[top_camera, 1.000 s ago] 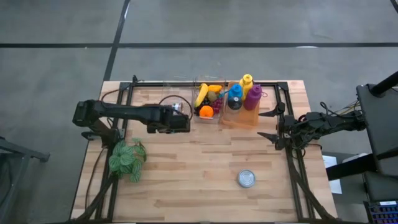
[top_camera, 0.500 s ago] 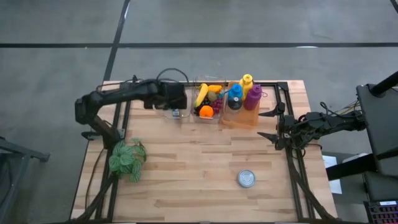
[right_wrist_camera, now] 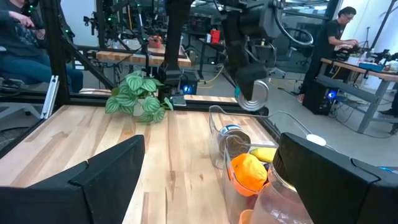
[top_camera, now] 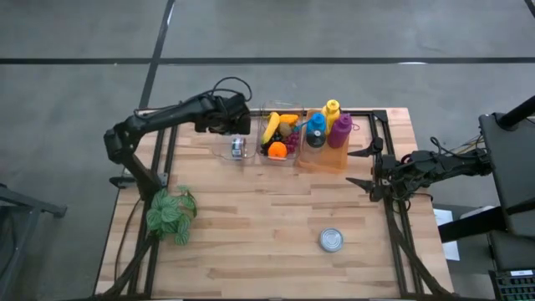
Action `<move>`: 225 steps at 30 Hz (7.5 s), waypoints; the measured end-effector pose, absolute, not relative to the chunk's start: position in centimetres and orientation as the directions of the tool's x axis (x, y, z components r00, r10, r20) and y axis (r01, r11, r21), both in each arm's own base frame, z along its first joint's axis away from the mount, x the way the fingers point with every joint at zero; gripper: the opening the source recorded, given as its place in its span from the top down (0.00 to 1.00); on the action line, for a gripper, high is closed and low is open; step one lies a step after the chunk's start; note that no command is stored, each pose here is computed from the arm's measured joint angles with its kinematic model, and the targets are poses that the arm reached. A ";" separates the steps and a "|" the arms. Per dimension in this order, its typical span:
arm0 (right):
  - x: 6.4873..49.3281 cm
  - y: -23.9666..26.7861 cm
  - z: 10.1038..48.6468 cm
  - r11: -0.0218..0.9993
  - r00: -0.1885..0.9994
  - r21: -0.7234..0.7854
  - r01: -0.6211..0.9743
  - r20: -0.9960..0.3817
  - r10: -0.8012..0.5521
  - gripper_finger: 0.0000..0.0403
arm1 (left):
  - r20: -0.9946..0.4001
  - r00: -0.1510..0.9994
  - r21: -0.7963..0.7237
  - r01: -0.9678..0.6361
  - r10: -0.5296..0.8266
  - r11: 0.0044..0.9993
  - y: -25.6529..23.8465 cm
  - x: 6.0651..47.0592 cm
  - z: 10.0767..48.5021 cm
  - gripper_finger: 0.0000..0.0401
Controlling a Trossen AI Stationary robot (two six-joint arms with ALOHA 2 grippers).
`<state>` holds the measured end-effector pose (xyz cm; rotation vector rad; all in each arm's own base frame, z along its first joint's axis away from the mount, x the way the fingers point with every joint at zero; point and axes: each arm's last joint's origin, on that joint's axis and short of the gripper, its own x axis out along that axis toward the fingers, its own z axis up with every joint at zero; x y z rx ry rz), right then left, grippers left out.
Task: Pick & Place Food Item
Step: Put the yellow and blue tuna can into the left transparent bin, then put the blue tuna can into the left transparent bin
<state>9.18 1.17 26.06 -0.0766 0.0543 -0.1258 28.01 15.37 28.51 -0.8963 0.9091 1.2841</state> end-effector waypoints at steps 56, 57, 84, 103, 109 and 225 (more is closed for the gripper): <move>9.2 1.2 26.1 0.989 0.991 -0.081 0.123 -0.050 -0.127 0.08 | -0.956 -0.113 0.144 -0.985 0.272 0.096 20.6 31.4 17.7 0.44; 9.2 1.2 26.1 0.989 0.991 -0.080 0.123 -0.050 -0.127 0.08 | -0.956 -0.113 0.143 -0.985 0.272 0.096 20.6 31.4 17.7 0.43; 9.2 1.2 26.1 0.989 0.991 -0.080 0.124 -0.050 -0.128 0.08 | -0.928 0.073 -0.027 -0.991 0.365 0.130 17.7 29.8 25.8 0.20; 9.2 1.2 26.1 0.989 0.991 -0.079 0.123 -0.049 -0.127 0.08 | -0.649 0.471 -0.052 -0.811 0.597 0.583 4.2 32.4 31.6 0.20; 9.2 1.2 26.1 0.989 0.991 -0.081 0.123 -0.049 -0.127 0.08 | -0.509 0.663 -0.067 -0.666 0.549 0.743 1.1 31.6 31.0 0.20; 11.9 2.9 23.2 0.813 0.893 0.579 0.066 -0.397 0.210 0.98 | -0.233 0.946 -0.102 -0.254 0.225 0.962 -2.0 23.9 23.8 0.20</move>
